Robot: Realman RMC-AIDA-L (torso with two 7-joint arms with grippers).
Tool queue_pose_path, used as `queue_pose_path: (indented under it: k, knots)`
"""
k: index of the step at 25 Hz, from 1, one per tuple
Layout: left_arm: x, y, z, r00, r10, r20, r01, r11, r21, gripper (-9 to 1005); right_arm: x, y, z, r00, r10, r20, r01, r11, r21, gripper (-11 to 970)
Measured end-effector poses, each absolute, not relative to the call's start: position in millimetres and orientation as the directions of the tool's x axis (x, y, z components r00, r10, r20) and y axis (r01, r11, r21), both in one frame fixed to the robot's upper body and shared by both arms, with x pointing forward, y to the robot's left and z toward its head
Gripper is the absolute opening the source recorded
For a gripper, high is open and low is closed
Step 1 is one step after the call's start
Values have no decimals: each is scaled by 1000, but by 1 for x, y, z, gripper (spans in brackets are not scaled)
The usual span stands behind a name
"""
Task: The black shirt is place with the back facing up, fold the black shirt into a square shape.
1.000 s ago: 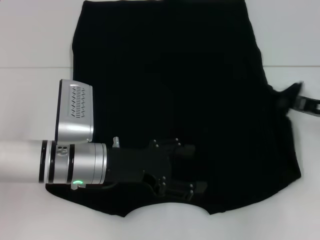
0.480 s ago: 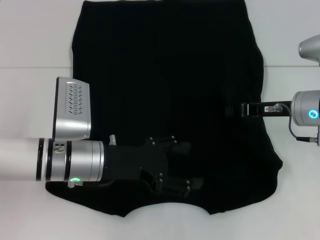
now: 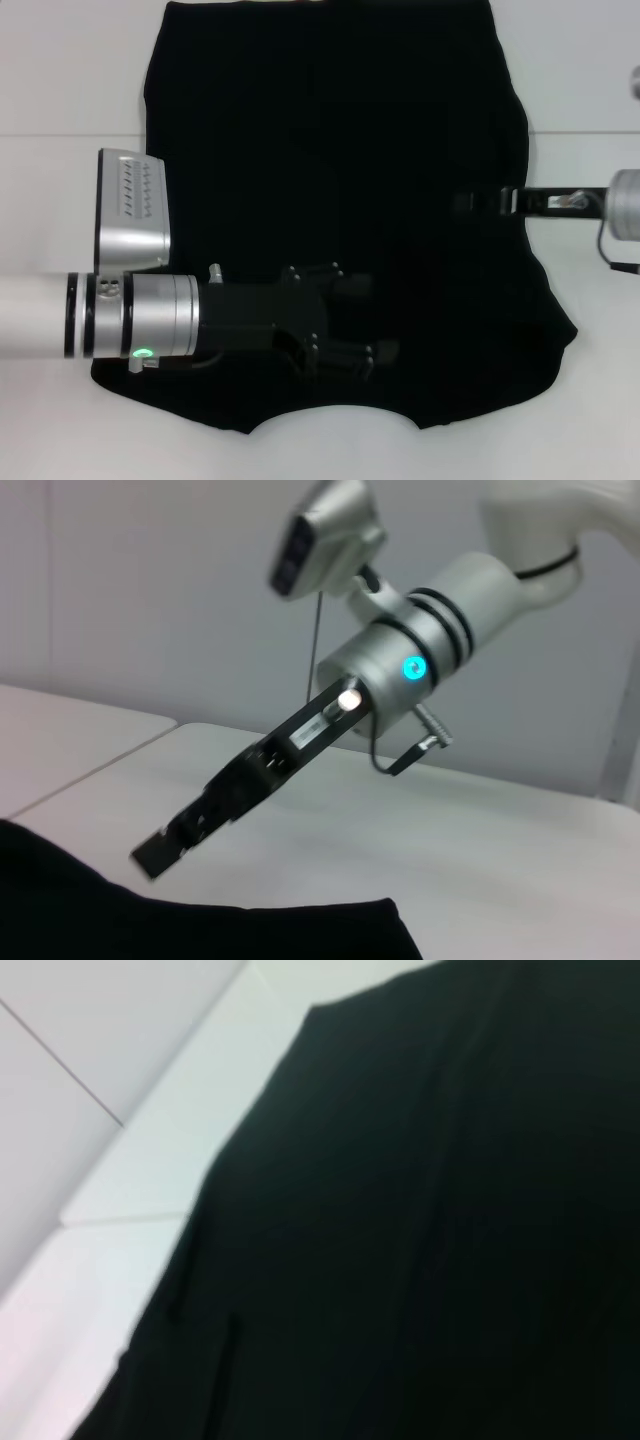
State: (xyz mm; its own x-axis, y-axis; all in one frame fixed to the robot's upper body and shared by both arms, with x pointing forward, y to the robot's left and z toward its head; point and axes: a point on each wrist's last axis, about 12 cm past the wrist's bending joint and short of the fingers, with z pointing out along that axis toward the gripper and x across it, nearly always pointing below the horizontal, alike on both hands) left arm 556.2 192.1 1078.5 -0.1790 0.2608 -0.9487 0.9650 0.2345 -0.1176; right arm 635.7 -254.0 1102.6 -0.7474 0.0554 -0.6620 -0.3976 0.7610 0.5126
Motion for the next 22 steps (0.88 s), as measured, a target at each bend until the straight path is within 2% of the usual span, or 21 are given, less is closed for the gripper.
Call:
queue_pose_path:
  k: [4,9,15,20,22]
  knots:
    - [556,201,1081,-256,238,-937,944,271,-189,908,625,-267,1106,-728,107,-678,-412,722,556,247]
    - [553,227,1088,-365,183,-913,895,341,-289,908,608,-278,1103,-695,136,-706,-463,667,584,503]
    - [545,280,1103,-491,82,-867,801,434,-413,908,594,-281,1097,-682,150,-716,-494,627,602,619]
    - [536,331,1106,-634,17,-773,633,585,-507,908,596,-281,1096,-676,164,-719,-481,640,599,716]
    - [533,346,1106,-675,-10,-738,569,629,-529,908,598,-280,1097,-673,162,-722,-483,643,595,802]
